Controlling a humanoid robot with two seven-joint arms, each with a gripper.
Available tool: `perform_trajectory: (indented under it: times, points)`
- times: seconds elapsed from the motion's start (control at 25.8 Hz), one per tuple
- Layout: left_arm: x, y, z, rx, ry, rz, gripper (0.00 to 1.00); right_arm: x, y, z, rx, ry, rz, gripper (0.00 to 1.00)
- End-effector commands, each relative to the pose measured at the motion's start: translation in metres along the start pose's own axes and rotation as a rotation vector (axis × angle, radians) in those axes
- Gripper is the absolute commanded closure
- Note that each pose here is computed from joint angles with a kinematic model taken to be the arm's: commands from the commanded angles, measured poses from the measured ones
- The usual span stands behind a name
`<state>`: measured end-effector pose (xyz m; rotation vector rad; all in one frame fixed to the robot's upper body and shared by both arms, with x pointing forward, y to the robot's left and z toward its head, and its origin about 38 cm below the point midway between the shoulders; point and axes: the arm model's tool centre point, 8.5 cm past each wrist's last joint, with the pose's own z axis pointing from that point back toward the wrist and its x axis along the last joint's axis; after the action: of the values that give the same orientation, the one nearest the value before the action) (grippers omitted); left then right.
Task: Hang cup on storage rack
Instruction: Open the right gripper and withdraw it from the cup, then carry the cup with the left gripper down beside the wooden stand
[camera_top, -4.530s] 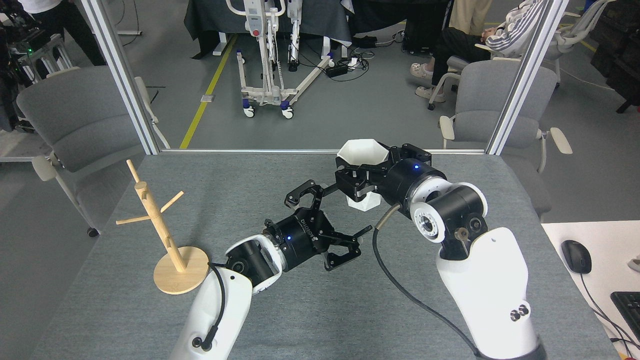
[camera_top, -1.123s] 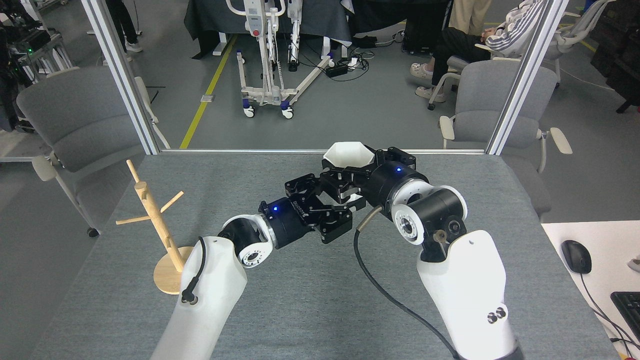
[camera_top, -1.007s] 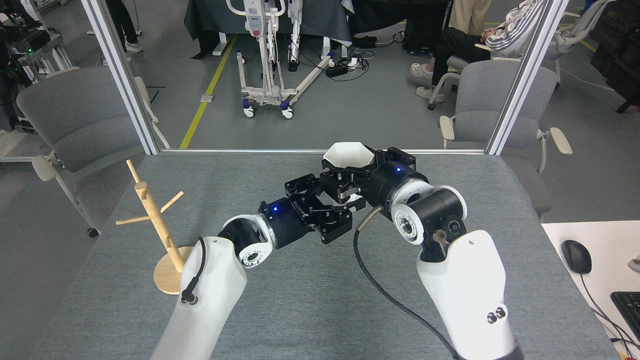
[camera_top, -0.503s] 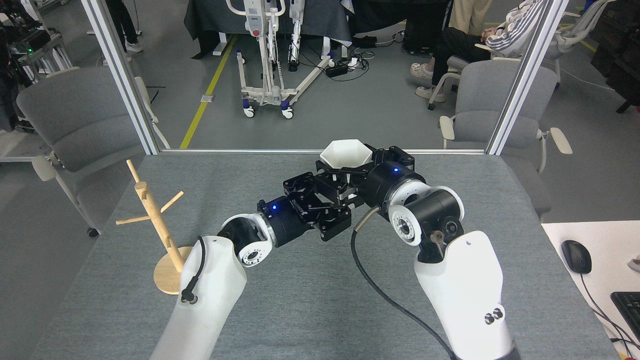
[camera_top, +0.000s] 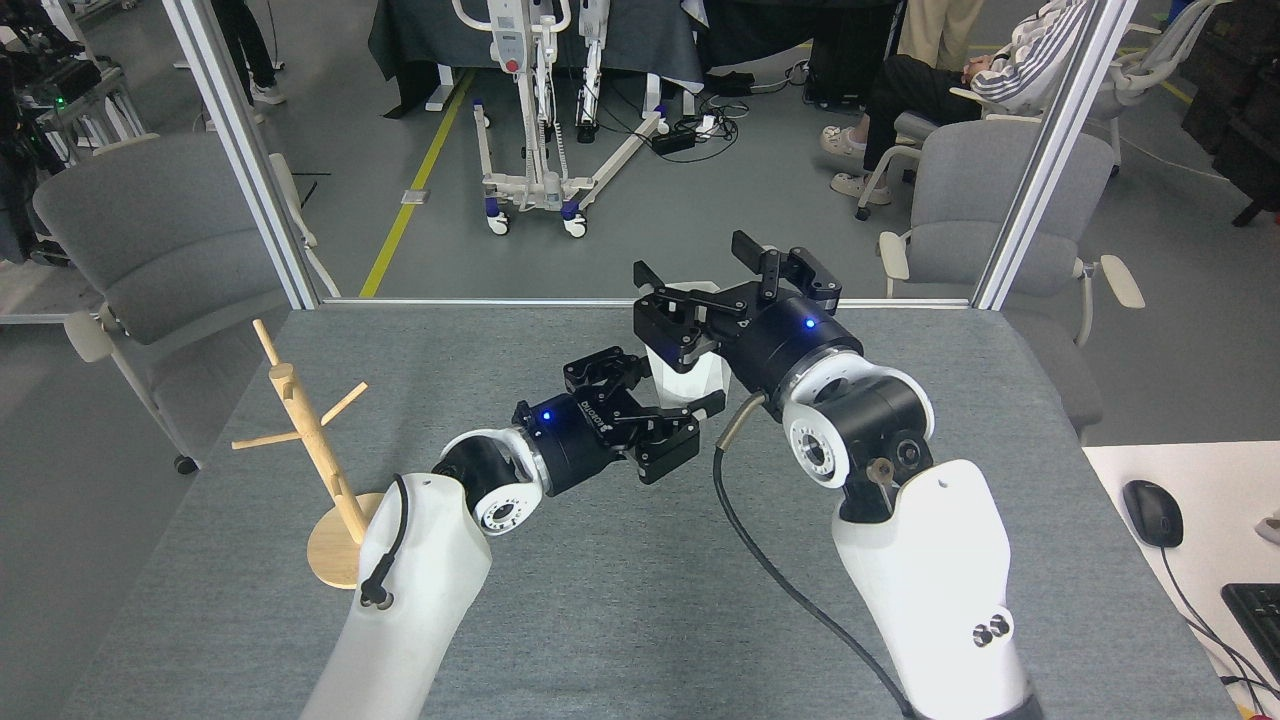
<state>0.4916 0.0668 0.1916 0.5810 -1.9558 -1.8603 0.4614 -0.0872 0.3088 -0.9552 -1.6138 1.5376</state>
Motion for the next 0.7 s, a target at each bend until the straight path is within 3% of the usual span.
perform_trajectory:
  times: [0.0,0.15,0.27,0.46,0.54,0.66]
  points:
    - [0.000,-0.003,0.002,-0.005,0.001,0.005,1.00,-0.002,-0.009,0.001,-0.115,0.005,-0.005,0.01]
    - [0.003,-0.018,0.014,-0.015,0.005,0.017,1.00,-0.026,-0.026,0.010,-0.315,0.068,-0.035,0.01]
    - [0.009,-0.028,0.034,-0.022,0.004,-0.001,1.00,-0.065,-0.020,0.029,-0.444,0.185,-0.080,0.02]
    - [0.028,-0.041,0.077,-0.031,0.011,-0.050,1.00,-0.146,0.037,0.062,-0.353,0.424,-0.123,0.02]
    - [0.038,-0.045,0.096,-0.035,0.009,-0.071,1.00,-0.179,0.074,0.088,-0.267,0.532,-0.106,0.02]
    - [0.040,-0.043,0.131,-0.036,0.044,-0.108,1.00,-0.215,0.110,0.128,-0.212,0.636,-0.055,0.01]
